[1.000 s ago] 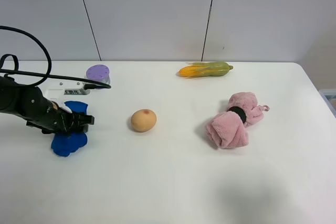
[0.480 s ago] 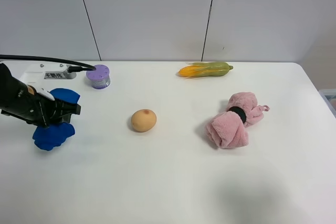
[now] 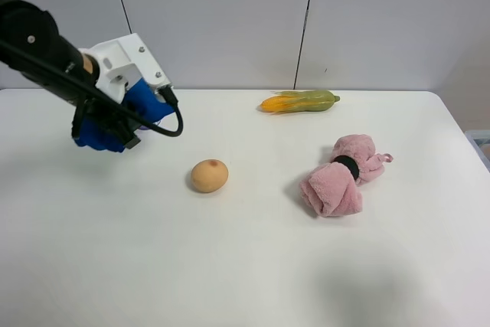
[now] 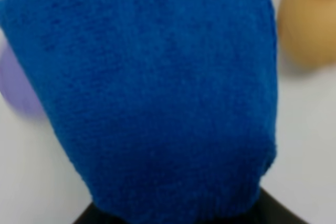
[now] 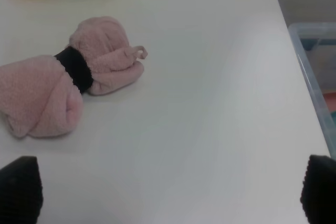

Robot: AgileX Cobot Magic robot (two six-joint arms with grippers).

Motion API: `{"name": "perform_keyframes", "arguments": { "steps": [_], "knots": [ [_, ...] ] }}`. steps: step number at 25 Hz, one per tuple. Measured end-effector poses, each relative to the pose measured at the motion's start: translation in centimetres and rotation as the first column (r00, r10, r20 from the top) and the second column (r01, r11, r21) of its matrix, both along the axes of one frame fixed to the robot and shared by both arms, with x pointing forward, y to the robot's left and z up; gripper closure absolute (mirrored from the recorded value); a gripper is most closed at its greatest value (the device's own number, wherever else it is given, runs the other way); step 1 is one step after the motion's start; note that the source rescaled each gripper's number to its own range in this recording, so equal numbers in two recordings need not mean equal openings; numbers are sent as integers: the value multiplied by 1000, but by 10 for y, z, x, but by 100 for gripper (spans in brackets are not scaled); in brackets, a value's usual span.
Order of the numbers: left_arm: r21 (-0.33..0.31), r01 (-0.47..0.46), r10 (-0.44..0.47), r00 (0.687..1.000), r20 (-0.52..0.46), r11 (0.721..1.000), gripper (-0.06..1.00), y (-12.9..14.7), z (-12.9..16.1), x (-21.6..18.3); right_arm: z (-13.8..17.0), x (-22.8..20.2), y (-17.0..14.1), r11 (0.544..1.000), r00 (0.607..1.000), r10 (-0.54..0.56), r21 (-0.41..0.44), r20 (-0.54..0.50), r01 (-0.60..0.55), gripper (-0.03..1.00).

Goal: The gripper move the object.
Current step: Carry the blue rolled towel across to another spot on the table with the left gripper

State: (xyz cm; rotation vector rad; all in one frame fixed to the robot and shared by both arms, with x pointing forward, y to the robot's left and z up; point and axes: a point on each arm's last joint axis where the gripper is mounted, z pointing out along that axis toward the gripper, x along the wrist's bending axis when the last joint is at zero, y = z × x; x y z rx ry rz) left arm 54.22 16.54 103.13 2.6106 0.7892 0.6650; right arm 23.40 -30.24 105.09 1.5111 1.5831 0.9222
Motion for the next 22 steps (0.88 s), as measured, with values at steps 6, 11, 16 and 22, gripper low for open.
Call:
{"name": "perform_keyframes", "arguments": {
  "steps": [6, 11, 16, 22],
  "knots": [
    [-97, -17, 14, 999, -37, 995, 91, -56, 10, 34, 0, 0, 0, 1000, 1000, 0, 0, 0, 0, -3],
    [-132, -15, -2, 992, -130, 991, 91, -100, -1, 52, 0, 0, 0, 1000, 1000, 0, 0, 0, 0, -3],
    [-214, -90, 42, 975, -220, 973, 91, -134, -8, 66, 0, 0, 0, 1000, 1000, 0, 0, 0, 0, -3],
    [-311, -220, 135, 952, -274, 924, 91, -167, -17, 85, 0, 0, 0, 1000, 1000, 0, 0, 0, 0, -3]
  ]
}}
